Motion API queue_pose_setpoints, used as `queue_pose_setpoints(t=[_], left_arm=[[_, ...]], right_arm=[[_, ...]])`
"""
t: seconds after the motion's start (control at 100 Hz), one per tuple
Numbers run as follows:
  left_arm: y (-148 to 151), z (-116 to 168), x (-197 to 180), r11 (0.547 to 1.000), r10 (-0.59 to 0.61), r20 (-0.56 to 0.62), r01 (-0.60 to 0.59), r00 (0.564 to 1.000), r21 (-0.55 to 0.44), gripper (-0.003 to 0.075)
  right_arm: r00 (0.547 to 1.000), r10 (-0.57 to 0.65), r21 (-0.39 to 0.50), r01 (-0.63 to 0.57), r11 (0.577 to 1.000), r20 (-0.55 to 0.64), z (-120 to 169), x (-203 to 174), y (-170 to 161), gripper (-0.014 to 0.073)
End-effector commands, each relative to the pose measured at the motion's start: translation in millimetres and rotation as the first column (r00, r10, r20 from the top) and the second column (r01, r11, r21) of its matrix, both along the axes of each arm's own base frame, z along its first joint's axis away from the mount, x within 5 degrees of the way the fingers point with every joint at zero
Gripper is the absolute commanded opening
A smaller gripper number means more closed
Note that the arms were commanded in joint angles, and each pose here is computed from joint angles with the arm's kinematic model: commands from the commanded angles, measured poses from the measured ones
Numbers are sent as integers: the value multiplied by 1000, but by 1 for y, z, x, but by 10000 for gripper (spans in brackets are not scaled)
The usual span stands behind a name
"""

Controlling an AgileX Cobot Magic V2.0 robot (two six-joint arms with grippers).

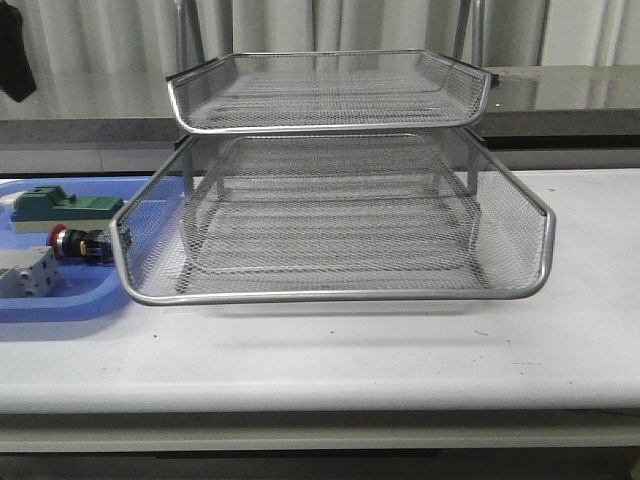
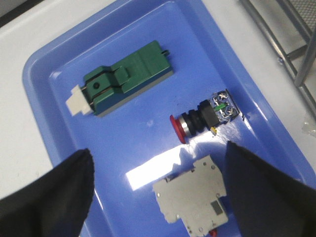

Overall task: Place button on rack with both arms
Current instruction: 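Lower the left gripper onto the red-capped push button and grasp it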

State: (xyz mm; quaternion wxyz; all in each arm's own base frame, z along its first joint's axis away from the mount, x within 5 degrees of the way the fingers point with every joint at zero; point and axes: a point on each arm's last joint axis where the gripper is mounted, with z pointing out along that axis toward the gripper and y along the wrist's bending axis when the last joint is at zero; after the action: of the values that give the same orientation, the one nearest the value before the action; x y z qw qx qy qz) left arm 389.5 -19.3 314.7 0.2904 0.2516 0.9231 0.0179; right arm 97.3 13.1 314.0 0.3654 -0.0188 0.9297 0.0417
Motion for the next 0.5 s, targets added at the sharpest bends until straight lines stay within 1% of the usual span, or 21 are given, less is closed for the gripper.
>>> queue_pose_setpoints(t=[0.0,0.06,0.19,0.32,0.49], left_arm=[[-5,19,14,994,-111,67,111,992,5,515],[-8,12,25,984,-176,37,176,984,14,515],[-11,-8,47,961,-273,-43,275,961,39,515],[-21,-30,60,908,-404,-114,413,908,70,515],[-32,-54,66,865,-479,-165,496,862,78,515]], right_arm=[[996,2,-7,-1,1000,85,14,3,-1,-68],[996,2,-7,-1,1000,85,14,3,-1,-68],[996,2,-7,-1,1000,85,14,3,-1,-68],[996,2,-7,-1,1000,85,14,3,-1,-68],[996,2,-7,-1,1000,85,14,3,-1,-68]])
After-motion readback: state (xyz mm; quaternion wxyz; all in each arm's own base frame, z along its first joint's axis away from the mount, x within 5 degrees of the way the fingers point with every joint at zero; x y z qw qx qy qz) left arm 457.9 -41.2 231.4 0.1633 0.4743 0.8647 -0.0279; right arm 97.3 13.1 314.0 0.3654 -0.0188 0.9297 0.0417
